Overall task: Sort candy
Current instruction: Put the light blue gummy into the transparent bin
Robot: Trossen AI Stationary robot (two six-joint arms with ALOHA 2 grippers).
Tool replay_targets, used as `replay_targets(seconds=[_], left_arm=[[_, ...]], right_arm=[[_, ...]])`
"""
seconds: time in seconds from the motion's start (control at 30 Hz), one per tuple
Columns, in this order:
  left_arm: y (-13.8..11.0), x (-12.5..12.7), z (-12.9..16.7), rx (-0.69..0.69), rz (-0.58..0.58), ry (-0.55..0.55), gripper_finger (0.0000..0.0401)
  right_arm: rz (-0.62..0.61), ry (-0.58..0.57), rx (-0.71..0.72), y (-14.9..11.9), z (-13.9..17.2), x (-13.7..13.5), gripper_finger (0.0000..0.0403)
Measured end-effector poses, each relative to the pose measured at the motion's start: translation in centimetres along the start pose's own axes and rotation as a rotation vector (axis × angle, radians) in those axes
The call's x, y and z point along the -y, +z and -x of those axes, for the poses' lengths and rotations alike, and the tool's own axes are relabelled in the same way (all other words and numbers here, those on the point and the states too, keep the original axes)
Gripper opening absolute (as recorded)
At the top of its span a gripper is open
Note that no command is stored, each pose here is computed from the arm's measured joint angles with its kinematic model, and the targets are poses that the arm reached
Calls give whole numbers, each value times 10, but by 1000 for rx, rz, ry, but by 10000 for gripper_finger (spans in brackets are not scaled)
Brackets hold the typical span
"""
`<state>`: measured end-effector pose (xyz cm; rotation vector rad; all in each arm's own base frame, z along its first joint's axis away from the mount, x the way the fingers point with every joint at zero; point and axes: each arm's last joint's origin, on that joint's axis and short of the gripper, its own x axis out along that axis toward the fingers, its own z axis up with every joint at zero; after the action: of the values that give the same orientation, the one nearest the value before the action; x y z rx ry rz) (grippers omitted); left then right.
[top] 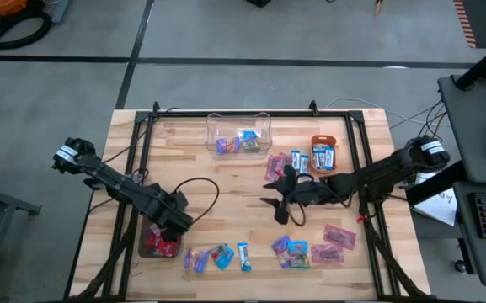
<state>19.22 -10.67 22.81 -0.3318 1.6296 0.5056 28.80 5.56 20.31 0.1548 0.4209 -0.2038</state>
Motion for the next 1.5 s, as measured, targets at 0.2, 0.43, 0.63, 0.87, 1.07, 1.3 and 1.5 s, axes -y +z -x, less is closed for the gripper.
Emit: replay_targets(seconds=[0.2, 0.43, 0.63, 0.87, 1.07, 1.3, 1.5], left_arm=[[7, 6, 23, 145, -85, -26, 138], [25, 24, 61, 527, -271, -83, 133], [38, 42, 76, 769, -583, -122, 130], [51, 48, 78, 929, -808, -71, 130], [63, 42, 78, 963, -867, -15, 129], [76, 33, 77, 946, -928, -33, 129], [82, 30, 74, 951, -989, -32, 129]], right_arm=[[-121, -181, -272, 12, 6, 13, 203], [-264, -295, -597, 12, 28, 15, 203], [-407, -180, -876, 0, 45, 0, 203], [-682, -13, -1185, -11, 67, -40, 203], [-828, -40, -1301, -9, 87, -69, 203], [-956, -144, -1227, -1, 98, -89, 203], [-989, -218, -1220, -6, 86, -109, 203]])
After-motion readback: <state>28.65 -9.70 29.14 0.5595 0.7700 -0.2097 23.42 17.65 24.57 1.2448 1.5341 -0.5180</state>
